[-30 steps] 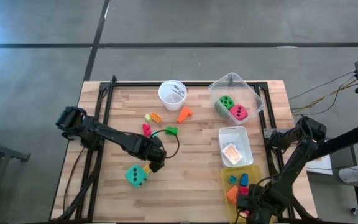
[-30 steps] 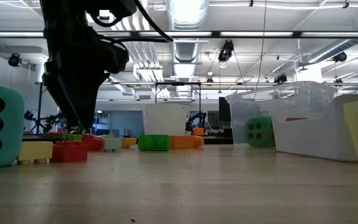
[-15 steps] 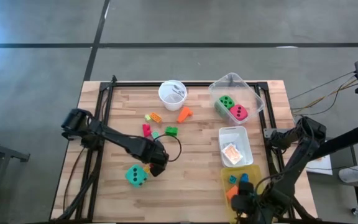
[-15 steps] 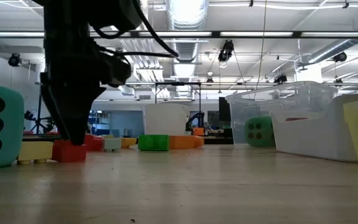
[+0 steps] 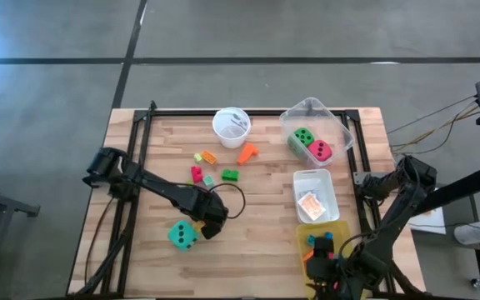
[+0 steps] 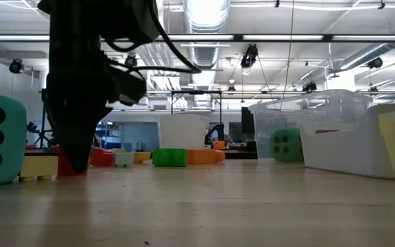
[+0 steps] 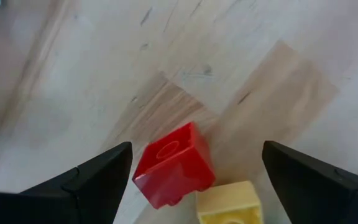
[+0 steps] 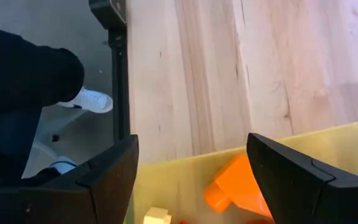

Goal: Pick & Place Toys
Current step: Put the red game piece into the yellow bin

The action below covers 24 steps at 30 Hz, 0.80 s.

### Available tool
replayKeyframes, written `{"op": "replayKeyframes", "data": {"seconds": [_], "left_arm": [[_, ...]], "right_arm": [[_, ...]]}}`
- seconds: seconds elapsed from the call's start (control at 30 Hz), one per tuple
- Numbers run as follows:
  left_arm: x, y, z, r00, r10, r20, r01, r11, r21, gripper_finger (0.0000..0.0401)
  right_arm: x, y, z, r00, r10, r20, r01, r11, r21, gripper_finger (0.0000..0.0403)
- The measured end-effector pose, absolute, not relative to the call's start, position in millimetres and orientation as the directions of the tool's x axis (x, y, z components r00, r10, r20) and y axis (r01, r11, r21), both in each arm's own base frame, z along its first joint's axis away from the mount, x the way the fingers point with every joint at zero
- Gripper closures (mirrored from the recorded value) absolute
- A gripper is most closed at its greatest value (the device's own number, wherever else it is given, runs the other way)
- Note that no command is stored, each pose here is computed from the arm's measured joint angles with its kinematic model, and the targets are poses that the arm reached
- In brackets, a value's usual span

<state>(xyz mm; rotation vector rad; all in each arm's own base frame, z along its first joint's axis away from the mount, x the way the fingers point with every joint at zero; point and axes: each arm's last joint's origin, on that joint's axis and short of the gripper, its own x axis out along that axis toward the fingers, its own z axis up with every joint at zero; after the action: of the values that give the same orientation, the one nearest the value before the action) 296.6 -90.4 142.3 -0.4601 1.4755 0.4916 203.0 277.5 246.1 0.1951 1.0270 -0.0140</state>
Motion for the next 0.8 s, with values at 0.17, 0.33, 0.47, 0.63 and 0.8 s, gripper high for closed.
{"op": "replayKeyframes", "data": {"seconds": [0.17, 0.33, 0.47, 0.63, 0.8], "left_arm": [[296.3, -90.3, 142.0, 0.031, 0.032, -0.999, -0.520, 0.854, 0.011, 0.0076], [296.3, -90.3, 142.0, 0.031, 0.032, -0.999, -0.470, 0.883, 0.014, 0.0122], [296.3, -90.4, 142.0, 0.031, 0.031, -0.999, -0.483, 0.875, 0.013, 0.0151], [296.0, -90.9, 141.9, 0.026, 0.017, -1.000, -0.453, 0.892, 0.004, 0.0188], [295.9, -91.4, 141.9, 0.015, -0.021, -1.000, -0.511, 0.859, -0.026, 0.0221]], "right_arm": [[205.4, 275.8, 246.2, 0.527, 0.070, -0.847, 0.110, 0.983, 0.149, 0.0112], [206.3, 275.1, 246.2, 0.531, 0.065, -0.845, 0.115, 0.982, 0.147, 0.0112], [206.5, 275.0, 246.4, 0.540, 0.057, -0.840, 0.118, 0.983, 0.143, 0.0112], [206.6, 275.0, 246.2, 0.541, 0.058, -0.839, 0.118, 0.982, 0.144, 0.0112], [206.7, 275.4, 246.4, 0.543, 0.061, -0.838, 0.118, 0.982, 0.148, 0.0112]]}}
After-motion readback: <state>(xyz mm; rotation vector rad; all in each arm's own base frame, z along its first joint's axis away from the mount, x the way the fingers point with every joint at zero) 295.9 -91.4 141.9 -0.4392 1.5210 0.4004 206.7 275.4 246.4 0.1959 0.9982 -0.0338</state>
